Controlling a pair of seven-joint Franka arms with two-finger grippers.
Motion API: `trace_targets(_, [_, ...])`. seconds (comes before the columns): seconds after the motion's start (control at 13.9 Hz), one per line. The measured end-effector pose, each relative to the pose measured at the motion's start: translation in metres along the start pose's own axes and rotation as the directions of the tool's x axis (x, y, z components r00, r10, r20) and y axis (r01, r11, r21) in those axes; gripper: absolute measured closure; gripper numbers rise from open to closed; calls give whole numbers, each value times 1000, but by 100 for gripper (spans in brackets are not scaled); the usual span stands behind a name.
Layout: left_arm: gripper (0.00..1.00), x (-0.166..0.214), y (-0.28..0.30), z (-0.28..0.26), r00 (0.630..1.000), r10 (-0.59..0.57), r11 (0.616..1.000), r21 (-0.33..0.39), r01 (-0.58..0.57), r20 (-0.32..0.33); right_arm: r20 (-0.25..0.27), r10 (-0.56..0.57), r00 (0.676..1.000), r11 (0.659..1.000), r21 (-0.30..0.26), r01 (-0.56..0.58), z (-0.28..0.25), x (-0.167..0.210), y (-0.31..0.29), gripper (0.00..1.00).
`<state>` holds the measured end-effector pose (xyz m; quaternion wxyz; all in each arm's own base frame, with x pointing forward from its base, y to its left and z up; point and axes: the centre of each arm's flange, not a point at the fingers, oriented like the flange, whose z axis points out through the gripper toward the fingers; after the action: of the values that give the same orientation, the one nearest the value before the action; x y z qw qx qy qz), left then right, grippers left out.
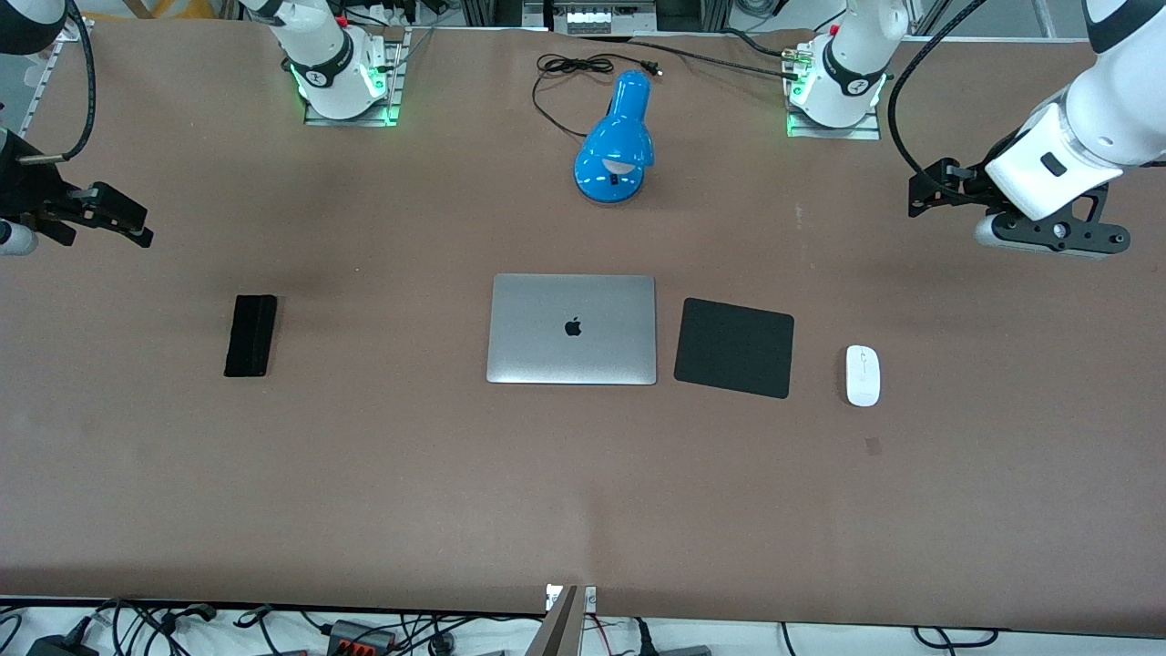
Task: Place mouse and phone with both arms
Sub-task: 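Reach the right gripper to the black phone while the left gripper reaches the mouse, then grasp the phone with the right gripper while the left gripper grasps the mouse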
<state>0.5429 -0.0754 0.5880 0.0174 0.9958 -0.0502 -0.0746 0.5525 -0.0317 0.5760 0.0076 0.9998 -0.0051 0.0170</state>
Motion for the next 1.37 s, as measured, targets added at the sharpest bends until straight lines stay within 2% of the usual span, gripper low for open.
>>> trace_targets(0.22, [0,0,0,1,1000,2,1000,0,-2,1,40,-8,999,1000,1,8,21,7,-4,0])
trace_targets(0.43, [0,0,-2,3,1000,1,1000,-1,-1,6,128,-10,992,1000,-2,11,72,22,-4,0])
trace_targets(0.65, [0,14,-12,31,998,-12,1000,-10,12,61,179,-20,984,999,-34,26,133,42,-1,0])
trace_targets(0.79, [0,40,-34,75,991,-36,999,-30,40,131,188,-20,982,999,-40,27,167,52,2,0])
trace_targets(1.01, [0,101,-61,186,975,-51,995,-74,69,218,201,-5,980,999,-42,14,214,61,7,0])
trace_targets(1.22, [0,145,-80,304,966,-62,993,-79,85,249,190,32,981,999,-49,-23,266,64,13,0])
trace_targets(1.37, [0,156,-85,339,966,-61,994,-74,82,251,188,49,981,998,-51,-40,291,61,20,0])
